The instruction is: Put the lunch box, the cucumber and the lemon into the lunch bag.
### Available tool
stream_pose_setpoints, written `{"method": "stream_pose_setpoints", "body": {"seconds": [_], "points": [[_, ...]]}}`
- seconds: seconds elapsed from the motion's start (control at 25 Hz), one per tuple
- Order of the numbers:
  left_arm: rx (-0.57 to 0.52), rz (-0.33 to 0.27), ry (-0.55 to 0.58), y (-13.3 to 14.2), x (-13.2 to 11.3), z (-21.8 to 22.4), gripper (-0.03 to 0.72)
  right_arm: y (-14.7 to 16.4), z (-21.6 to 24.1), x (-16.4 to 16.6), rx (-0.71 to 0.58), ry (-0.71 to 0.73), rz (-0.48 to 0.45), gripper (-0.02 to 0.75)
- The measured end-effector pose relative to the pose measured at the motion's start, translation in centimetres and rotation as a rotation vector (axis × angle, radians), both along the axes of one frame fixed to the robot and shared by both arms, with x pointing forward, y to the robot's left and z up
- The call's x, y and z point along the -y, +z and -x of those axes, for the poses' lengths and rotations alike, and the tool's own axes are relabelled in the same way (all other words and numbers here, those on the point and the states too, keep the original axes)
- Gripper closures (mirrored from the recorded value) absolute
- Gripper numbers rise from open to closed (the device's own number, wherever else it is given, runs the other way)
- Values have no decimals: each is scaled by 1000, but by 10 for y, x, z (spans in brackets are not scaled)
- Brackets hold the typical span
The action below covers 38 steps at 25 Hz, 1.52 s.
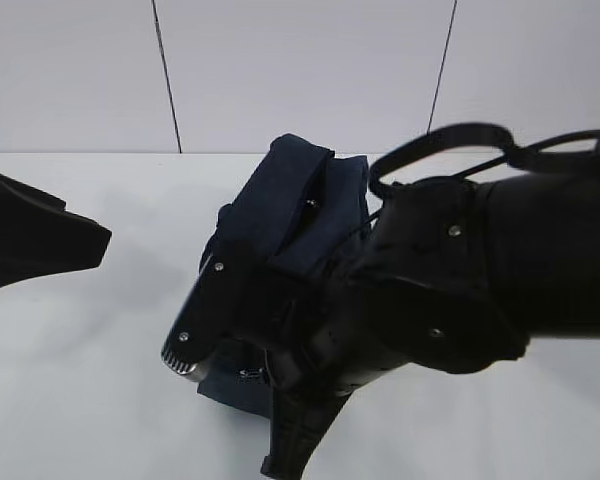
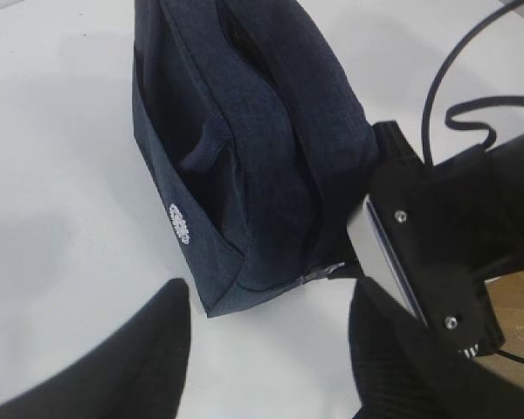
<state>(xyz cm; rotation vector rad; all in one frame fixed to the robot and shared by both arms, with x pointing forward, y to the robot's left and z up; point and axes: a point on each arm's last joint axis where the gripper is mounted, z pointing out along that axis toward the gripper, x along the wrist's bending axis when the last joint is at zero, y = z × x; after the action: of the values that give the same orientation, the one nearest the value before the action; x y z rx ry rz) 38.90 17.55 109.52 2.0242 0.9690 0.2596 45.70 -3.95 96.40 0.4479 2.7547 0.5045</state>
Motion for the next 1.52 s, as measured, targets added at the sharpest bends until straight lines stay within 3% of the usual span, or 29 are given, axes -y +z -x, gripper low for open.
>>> {"method": "stream_pose_setpoints", "body": {"seconds": [0.8, 1.52], "points": [[0, 0, 0, 0, 0, 0, 285, 76, -17, -13, 64, 43, 47, 717], [0, 0, 0, 0, 0, 0, 285, 106, -14, -5, 105, -18, 20, 717]]}}
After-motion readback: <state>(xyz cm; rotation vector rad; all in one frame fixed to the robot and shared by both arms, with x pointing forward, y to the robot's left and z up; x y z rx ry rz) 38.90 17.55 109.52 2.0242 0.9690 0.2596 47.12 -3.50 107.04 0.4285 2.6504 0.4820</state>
